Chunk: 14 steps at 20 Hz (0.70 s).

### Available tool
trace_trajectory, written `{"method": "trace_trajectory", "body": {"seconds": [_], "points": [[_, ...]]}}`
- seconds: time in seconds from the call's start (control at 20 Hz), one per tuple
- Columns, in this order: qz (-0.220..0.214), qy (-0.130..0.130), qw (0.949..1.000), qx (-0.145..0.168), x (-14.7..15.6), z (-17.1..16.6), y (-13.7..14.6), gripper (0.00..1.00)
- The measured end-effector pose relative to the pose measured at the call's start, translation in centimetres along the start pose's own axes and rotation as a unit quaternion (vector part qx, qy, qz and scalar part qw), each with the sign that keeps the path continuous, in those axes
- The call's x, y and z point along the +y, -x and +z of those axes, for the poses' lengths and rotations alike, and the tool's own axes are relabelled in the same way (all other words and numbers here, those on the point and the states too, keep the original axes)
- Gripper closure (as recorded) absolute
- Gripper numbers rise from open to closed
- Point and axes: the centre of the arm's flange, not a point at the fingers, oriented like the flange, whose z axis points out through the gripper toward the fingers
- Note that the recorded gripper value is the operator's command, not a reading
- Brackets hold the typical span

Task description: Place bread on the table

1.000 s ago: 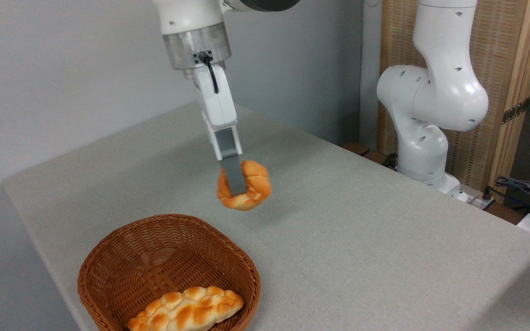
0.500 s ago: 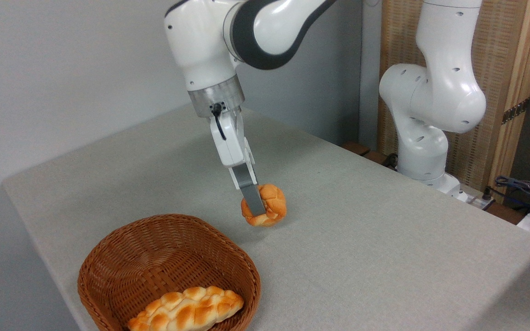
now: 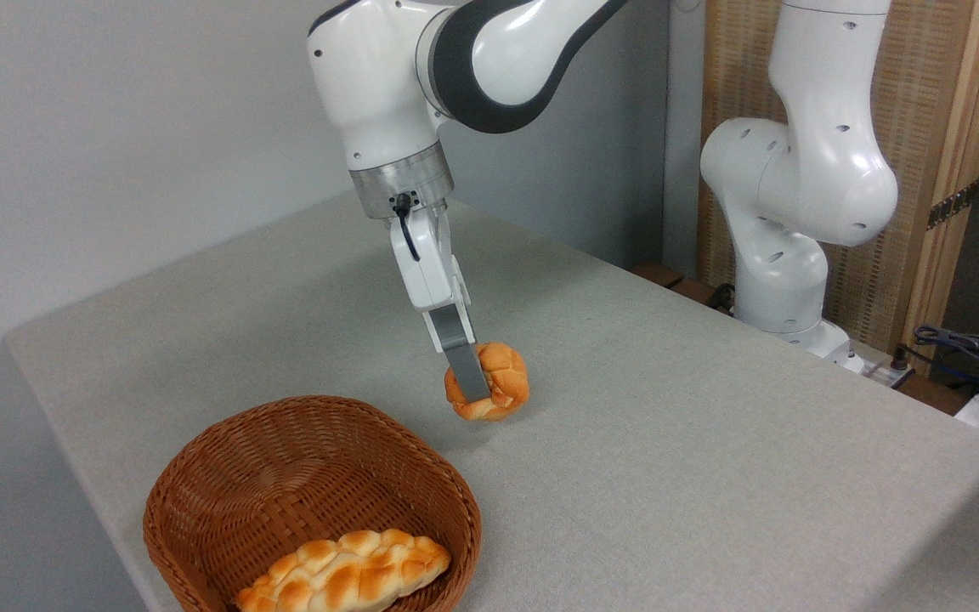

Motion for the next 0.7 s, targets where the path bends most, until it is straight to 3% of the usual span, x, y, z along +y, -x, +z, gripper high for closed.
{"method": "trace_trajectory", "body": {"seconds": [0.4, 0.55, 0.7], "points": [[-0.029, -0.005, 0.9996, 0.003, 0.3, -0.5, -0.5, 0.0], [-0.045, -0.004, 0.9983, 0.037, 0.1, -1.7, -1.0, 0.0], [-0.082, 0.001, 0.9924, 0.092, -0.6, -4.2, -1.0, 0.0]]}}
